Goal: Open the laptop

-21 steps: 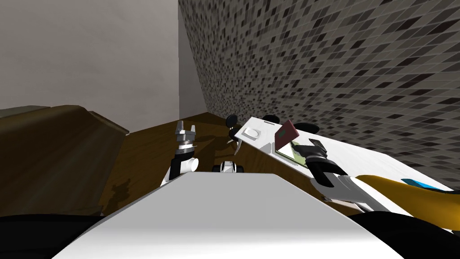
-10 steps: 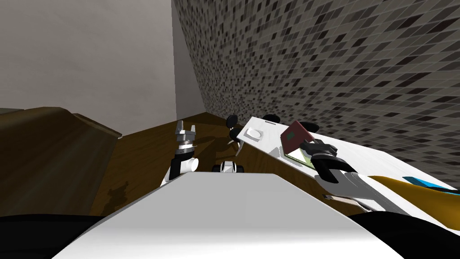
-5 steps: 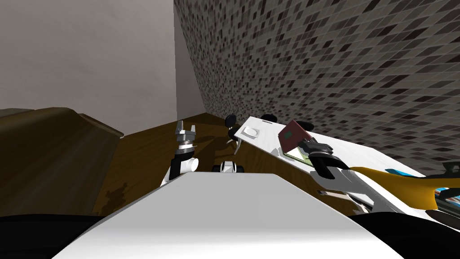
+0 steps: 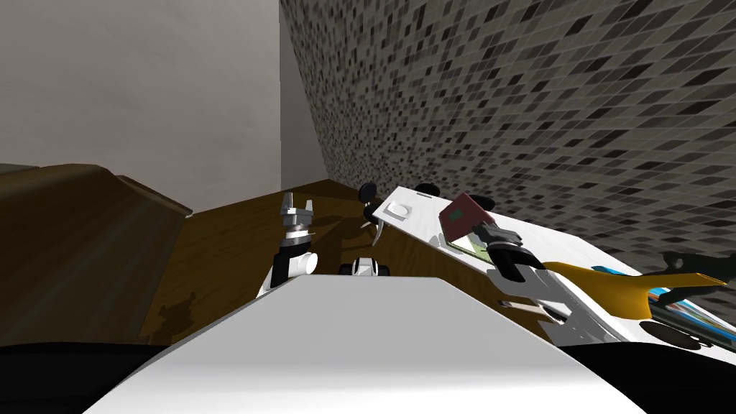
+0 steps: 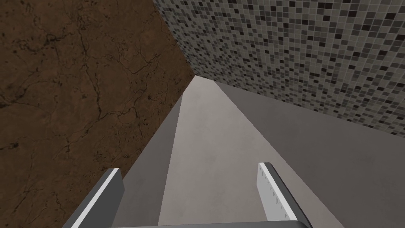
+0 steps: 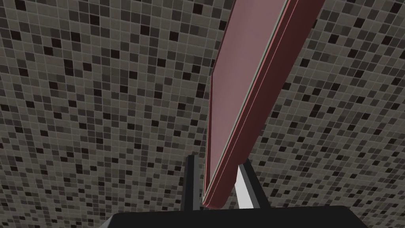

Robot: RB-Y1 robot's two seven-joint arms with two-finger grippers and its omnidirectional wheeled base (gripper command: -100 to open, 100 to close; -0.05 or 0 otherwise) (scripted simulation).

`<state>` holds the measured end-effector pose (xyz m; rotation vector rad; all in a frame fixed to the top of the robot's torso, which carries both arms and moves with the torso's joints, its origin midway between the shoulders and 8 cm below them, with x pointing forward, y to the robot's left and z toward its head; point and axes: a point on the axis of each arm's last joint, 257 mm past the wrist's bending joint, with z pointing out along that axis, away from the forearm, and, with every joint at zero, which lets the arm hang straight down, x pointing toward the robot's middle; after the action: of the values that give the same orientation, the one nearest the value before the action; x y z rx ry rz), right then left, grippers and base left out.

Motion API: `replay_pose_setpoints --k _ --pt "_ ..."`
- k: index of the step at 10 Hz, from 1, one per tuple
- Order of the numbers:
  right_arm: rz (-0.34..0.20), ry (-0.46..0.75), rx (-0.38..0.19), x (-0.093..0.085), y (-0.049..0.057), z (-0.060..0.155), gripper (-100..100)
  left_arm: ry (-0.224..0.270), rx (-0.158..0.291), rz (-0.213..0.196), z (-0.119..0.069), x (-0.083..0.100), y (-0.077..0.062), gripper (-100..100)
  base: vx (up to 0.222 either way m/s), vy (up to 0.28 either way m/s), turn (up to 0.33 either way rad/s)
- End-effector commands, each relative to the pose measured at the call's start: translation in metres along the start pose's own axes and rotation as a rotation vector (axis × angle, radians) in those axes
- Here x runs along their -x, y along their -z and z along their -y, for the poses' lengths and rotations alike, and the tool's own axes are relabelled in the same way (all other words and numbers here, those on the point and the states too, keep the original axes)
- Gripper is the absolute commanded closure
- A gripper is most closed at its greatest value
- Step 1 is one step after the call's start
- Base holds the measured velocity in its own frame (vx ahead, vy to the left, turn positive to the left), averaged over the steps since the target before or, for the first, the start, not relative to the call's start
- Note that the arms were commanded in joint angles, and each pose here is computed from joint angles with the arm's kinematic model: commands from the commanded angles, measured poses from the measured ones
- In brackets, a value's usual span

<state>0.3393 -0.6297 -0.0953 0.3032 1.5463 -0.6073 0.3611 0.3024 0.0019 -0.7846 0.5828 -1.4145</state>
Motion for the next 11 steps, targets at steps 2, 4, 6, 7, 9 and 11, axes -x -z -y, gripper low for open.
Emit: replay_pose_setpoints --k 2,4,6,7,9,11 --pt "-0.018 -0.113 -0.005 -0.025 -0.004 -0.006 100 0.000 0.000 0.000 0.000 0.000 0.000 0 -0.034 -0.043 -0.016" --pt "-0.018 -0.200 0.000 -0.037 -0.009 -0.015 100 0.000 0.000 0.000 0.000 0.000 0.000 0 -0.053 -0.064 -0.037" --pt "-0.018 -0.244 0.004 -0.042 -0.011 -0.020 100 0.000 0.000 0.000 0.000 0.000 0.000 0 -0.044 -0.054 -0.018" --pt "0.009 -0.217 0.004 -0.024 -0.014 -0.017 100 0.000 0.000 0.000 0.000 0.000 0.000 0 -0.029 -0.017 -0.020" --pt "0.001 -0.300 0.017 -0.043 -0.016 -0.026 100 0.000 0.000 0.000 0.000 0.000 0.000 0 -0.010 -0.041 -0.092" --pt "-0.006 -0.339 0.024 -0.053 -0.016 -0.031 100 0.000 0.000 0.000 0.000 0.000 0.000 0 0.004 -0.042 -0.051"
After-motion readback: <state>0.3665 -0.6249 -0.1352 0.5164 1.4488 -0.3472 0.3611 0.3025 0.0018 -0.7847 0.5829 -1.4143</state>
